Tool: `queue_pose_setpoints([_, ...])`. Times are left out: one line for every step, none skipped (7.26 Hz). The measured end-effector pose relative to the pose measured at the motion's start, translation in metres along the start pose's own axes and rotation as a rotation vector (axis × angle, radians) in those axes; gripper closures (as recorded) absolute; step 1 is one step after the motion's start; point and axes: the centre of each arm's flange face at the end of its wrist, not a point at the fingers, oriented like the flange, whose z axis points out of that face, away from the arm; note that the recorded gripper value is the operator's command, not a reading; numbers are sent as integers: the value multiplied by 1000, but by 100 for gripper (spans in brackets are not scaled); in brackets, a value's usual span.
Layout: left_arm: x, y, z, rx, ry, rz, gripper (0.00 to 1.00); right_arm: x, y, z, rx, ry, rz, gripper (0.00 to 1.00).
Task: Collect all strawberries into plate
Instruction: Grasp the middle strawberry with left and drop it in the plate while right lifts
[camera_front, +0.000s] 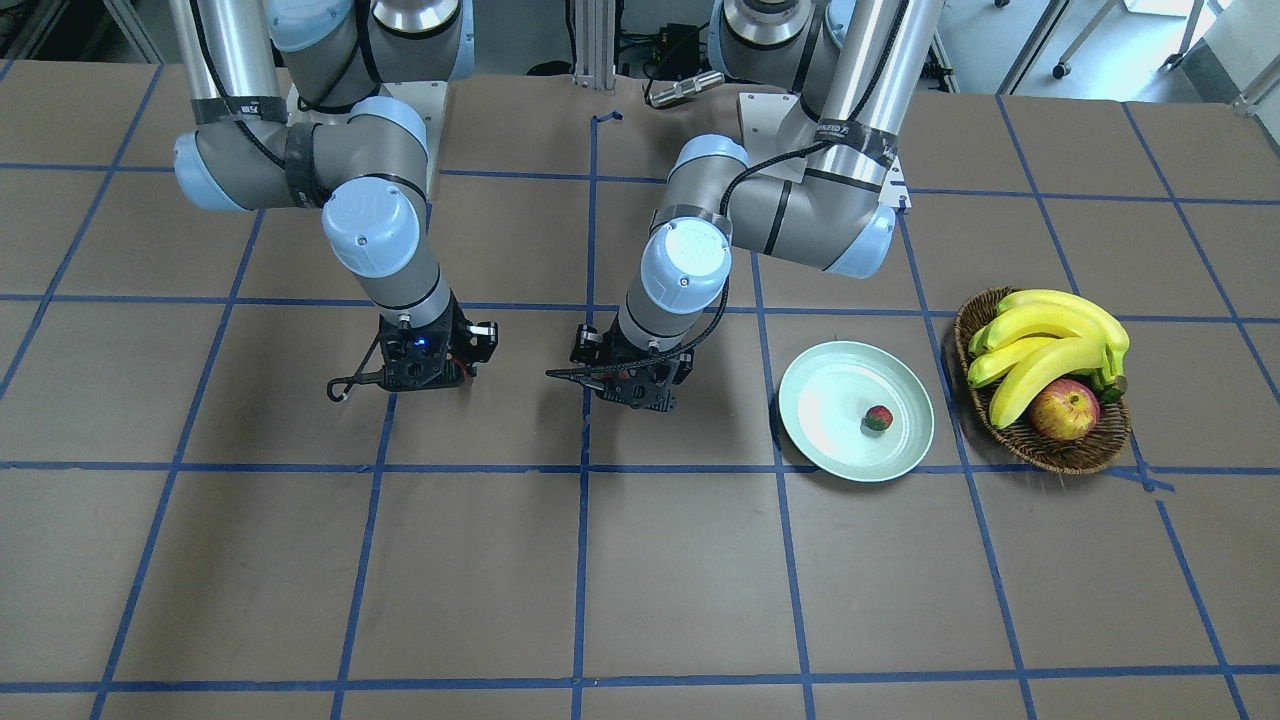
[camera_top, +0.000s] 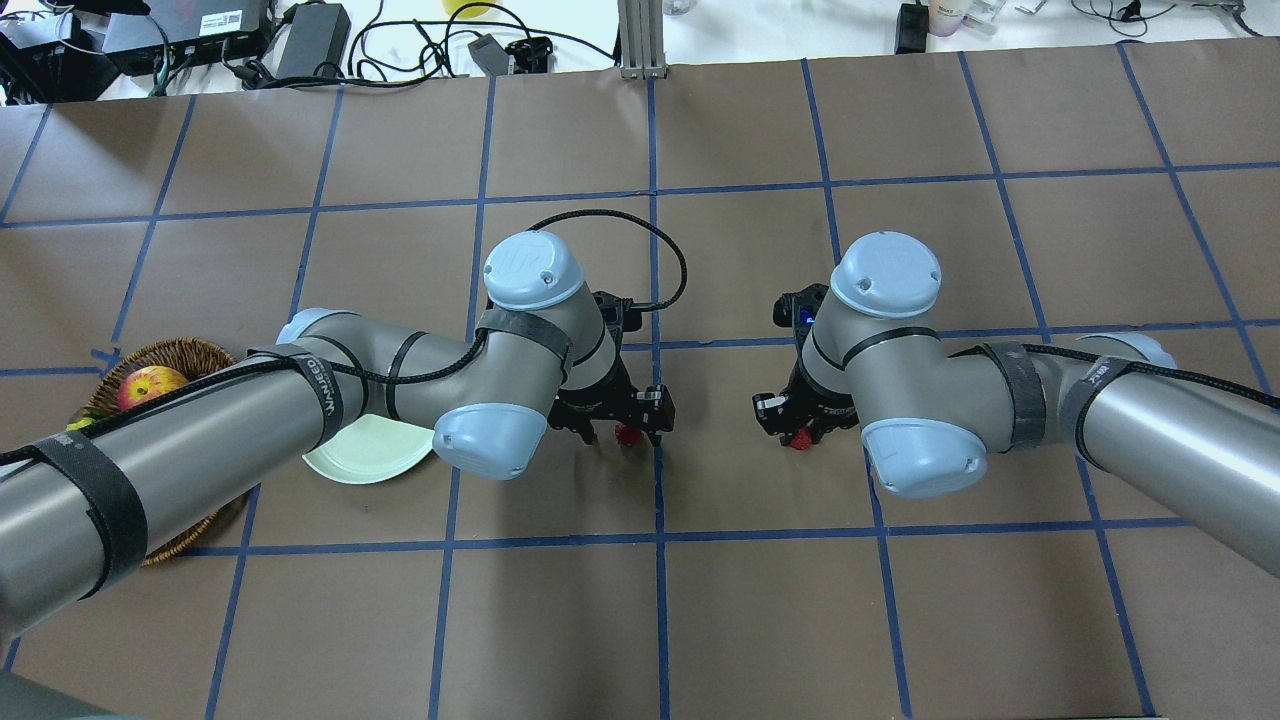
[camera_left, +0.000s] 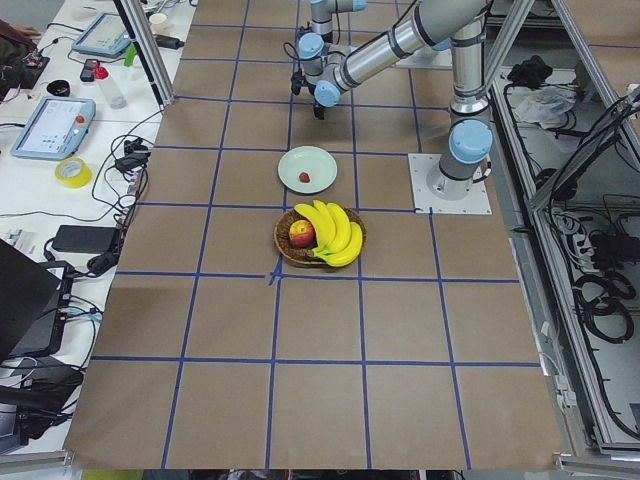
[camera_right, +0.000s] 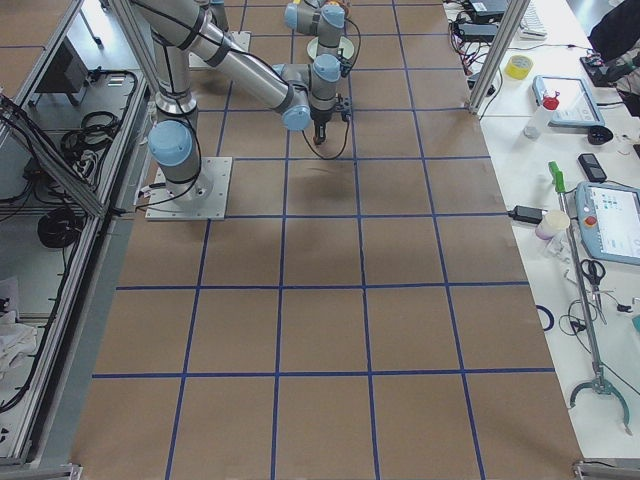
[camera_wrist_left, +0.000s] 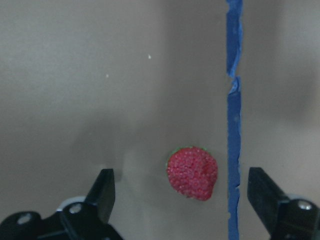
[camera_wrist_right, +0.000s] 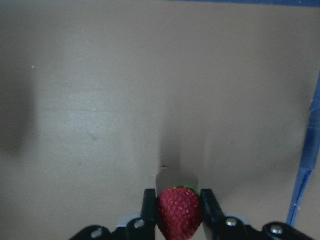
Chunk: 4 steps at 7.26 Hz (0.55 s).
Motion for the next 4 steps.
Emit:
queue_pose_setpoints([1, 0, 0, 1, 2, 1, 90, -1, -3, -6, 9, -1, 4, 85])
queue_pose_setpoints([1, -1, -1, 3, 3, 2, 100, -4, -10, -16, 18, -6, 12, 85])
queue_pose_setpoints([2, -2, -3, 8, 4, 4, 100, -13, -18, -29, 25, -19, 27, 85])
queue_pose_setpoints([3, -3, -6, 16, 3, 9, 100, -25, -24, -42, 30, -37, 44, 86])
